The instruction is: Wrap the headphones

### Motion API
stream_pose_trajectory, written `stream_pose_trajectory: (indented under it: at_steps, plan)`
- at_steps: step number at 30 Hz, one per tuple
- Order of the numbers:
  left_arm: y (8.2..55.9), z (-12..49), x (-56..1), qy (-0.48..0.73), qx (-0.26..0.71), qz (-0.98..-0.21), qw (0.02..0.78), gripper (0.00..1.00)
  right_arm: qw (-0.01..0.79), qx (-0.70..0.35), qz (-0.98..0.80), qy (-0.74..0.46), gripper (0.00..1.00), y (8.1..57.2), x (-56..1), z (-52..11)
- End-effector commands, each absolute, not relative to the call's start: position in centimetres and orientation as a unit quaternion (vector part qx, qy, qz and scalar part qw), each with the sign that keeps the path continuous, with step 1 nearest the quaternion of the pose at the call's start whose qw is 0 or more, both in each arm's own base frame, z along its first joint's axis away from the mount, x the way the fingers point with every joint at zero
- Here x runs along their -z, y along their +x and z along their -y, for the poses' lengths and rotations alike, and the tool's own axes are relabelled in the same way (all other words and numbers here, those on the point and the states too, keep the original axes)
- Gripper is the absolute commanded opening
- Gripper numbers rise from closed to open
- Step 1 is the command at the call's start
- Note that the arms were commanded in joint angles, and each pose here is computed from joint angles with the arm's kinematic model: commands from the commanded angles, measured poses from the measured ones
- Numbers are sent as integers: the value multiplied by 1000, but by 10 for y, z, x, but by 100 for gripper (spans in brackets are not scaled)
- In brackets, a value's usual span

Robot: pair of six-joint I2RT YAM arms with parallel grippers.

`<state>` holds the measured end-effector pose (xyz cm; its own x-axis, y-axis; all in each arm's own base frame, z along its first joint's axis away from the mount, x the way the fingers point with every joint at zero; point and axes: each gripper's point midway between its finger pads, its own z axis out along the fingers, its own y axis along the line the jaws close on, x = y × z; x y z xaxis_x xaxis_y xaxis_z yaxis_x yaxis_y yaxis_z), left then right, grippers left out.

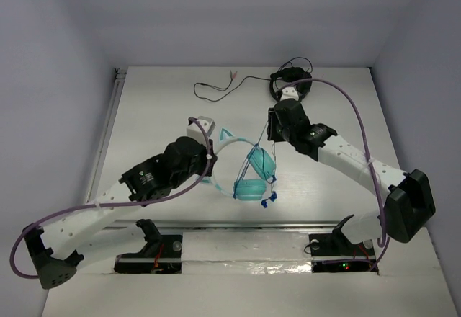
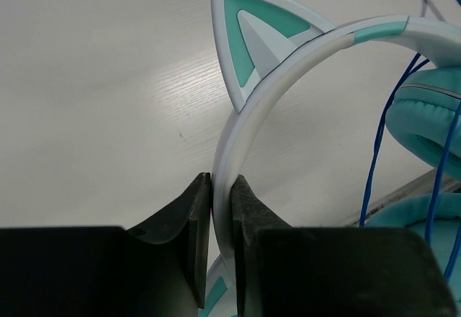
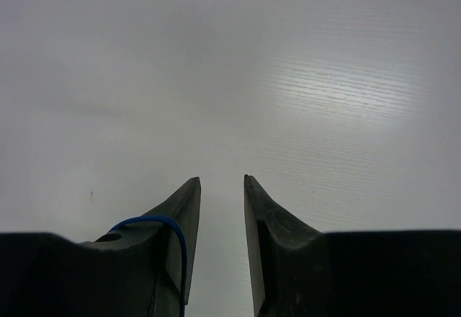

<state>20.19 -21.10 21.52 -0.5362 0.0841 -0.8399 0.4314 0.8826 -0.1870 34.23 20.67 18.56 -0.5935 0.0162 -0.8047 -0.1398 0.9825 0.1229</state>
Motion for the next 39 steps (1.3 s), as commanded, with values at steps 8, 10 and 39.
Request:
stream_pose_trajectory:
  at_steps: [8, 10, 39]
  plan:
    - [200, 221, -331, 112, 305, -770, 549, 0, 447, -131, -885, 7, 35, 355, -149, -217]
    - [199, 221, -339, 110, 312, -763, 555, 0, 440, -137, -887, 4, 36, 353, -141, -219]
    - [194, 235, -383, 51, 430, -692, 577, 0, 456, -327, -826, -63, 0, 332, -211, -257]
